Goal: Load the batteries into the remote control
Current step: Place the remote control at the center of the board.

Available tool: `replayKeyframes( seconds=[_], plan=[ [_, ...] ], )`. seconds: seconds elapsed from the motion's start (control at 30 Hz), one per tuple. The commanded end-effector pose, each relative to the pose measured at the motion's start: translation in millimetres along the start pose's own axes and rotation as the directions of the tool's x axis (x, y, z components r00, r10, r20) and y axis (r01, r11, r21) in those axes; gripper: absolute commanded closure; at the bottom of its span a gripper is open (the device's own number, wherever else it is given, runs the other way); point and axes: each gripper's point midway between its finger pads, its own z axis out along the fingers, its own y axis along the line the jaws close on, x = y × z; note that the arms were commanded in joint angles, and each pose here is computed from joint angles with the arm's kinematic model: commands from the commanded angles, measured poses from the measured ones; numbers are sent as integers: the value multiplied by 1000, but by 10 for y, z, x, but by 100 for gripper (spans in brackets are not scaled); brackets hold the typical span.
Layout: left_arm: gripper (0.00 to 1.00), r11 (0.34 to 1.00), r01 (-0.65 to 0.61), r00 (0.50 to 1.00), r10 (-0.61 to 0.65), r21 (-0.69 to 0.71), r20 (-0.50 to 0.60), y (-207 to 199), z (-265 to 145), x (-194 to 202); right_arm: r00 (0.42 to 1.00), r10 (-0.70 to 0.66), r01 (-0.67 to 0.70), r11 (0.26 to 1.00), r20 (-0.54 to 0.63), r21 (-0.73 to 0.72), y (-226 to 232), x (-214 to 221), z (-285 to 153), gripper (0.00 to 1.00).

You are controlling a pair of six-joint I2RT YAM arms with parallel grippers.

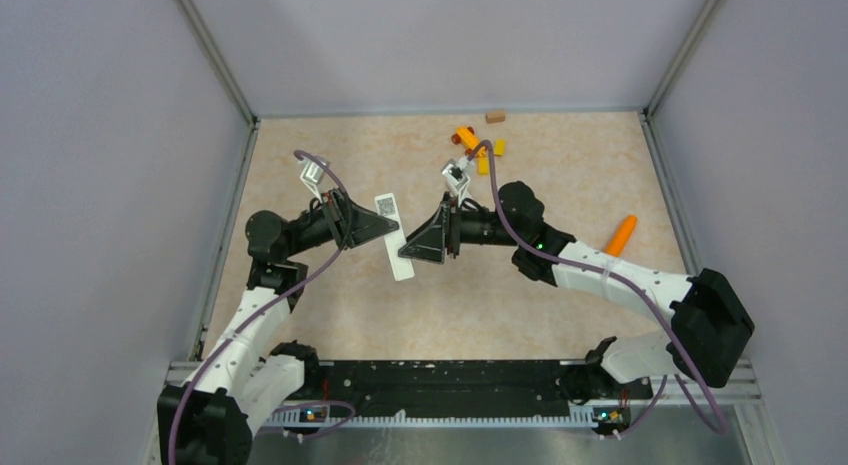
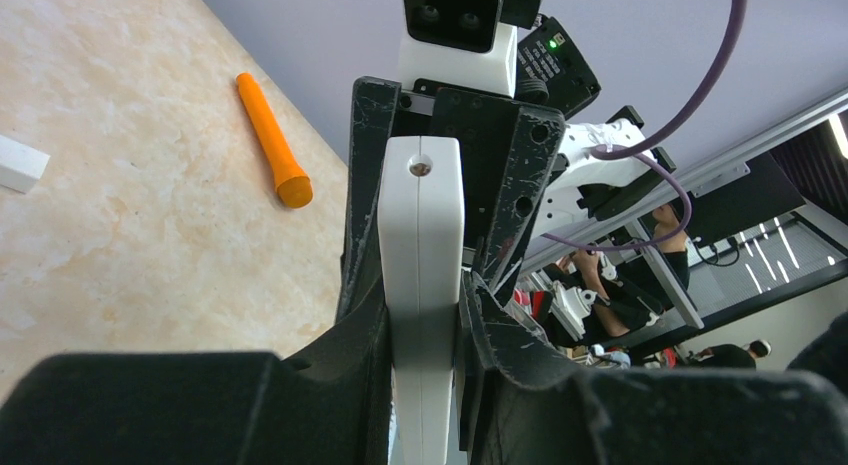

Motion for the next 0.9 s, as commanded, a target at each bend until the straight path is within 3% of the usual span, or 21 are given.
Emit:
replayKeyframes(
  seconds=[0.0, 0.23, 0.33, 0.43, 0.47, 0.63, 0.73, 0.87],
  plan=[
    [100, 995, -67, 998, 66, 68, 15, -207, 20, -83, 997, -73, 73, 996, 0, -59, 184, -172, 121, 55],
    [100, 996, -59, 998, 58, 67, 16, -196, 20, -81, 998, -55, 55, 998, 5, -34, 105, -164, 175, 59],
    [99, 996, -58, 998, 57, 66, 22, -198, 23, -93, 999, -50, 50, 998, 5, -23, 85, -157, 174, 76],
    [88, 997, -51, 998, 50, 60, 25, -183, 28, -103, 999, -44, 44, 999, 2, -3, 44, -143, 167, 100],
    [85, 997, -52, 998, 50, 57, 27, -178, 30, -109, 999, -44, 44, 999, 4, 13, 20, -146, 162, 100],
    [39, 995, -97, 993, 99, -36, 62, 4, 24, -146, 997, -60, 51, 987, 52, 153, -147, -215, 49, 100],
    [4, 967, -113, 985, 138, -227, 100, 345, -45, -190, 994, -84, 66, 968, 64, 244, -234, -281, -67, 100],
    [1, 833, -63, 962, 197, -550, 187, 905, -346, -316, 995, -100, 80, 885, 19, 459, -609, -238, -313, 100]
  ],
)
